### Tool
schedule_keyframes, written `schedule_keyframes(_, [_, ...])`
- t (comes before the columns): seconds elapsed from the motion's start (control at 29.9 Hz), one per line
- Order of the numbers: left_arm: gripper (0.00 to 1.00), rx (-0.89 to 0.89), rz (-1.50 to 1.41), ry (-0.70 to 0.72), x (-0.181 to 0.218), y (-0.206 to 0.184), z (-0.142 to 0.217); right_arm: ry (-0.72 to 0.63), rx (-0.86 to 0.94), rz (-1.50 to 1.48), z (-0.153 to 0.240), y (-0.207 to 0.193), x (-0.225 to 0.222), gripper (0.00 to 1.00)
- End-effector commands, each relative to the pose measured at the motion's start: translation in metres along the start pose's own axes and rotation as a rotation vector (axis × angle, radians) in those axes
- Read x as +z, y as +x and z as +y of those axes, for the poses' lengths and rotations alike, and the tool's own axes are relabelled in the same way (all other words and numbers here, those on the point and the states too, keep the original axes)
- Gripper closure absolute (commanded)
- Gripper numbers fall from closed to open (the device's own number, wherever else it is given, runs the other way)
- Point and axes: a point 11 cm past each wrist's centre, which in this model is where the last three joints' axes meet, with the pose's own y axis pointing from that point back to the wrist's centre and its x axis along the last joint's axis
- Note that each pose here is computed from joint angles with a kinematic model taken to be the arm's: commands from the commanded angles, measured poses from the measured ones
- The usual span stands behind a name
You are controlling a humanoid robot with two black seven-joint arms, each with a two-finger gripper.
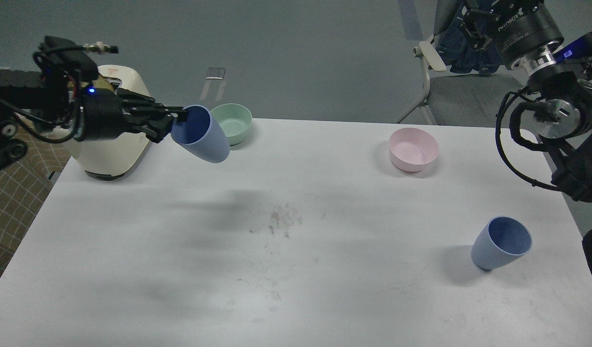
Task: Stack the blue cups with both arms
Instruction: 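Lift the blue cup with the left gripper and set it mid-table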
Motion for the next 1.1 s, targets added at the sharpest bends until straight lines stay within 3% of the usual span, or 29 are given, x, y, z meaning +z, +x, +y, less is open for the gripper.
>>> schedule_keyframes(0.0, [1.0,-0.024,-0.053,-0.122,0.04,0.009,-0.047,-0.013,-0.057,0.043,-0.015,-0.016,-0.008,0.0])
schedule_keyframes(0.33, [1.0,-0.16,-0.12,-0.27,0.105,0.0,-0.125,0.001,-0.12,0.057,-0.036,-0.042,-0.017,0.0])
schedule_keyframes(0.57, [1.0,-0.24,-0.175,-0.29,0.12,-0.016,-0.146,-0.013,-0.118,0.046,-0.032,-0.042,-0.008,0.0])
schedule_keyframes(0.94, [1.0,-0.243,-0.174,-0.296,0.123,-0.018,-0.15,-0.017,-0.119,0.044,-0.032,-0.043,-0.006,0.0])
schedule_keyframes(0.97, [0.92,-0.24,-0.176,-0.298,0.124,-0.016,-0.15,-0.018,-0.118,0.044,-0.031,-0.043,-0.005,0.0])
schedule_keyframes(1.04, [0.85,-0.24,-0.179,-0.302,0.125,-0.016,-0.151,-0.018,-0.118,0.043,-0.031,-0.043,-0.005,0.0])
schedule_keyframes(1.07, [0.73,-0.237,-0.178,-0.301,0.125,-0.015,-0.15,-0.018,-0.116,0.046,-0.031,-0.042,-0.005,0.0])
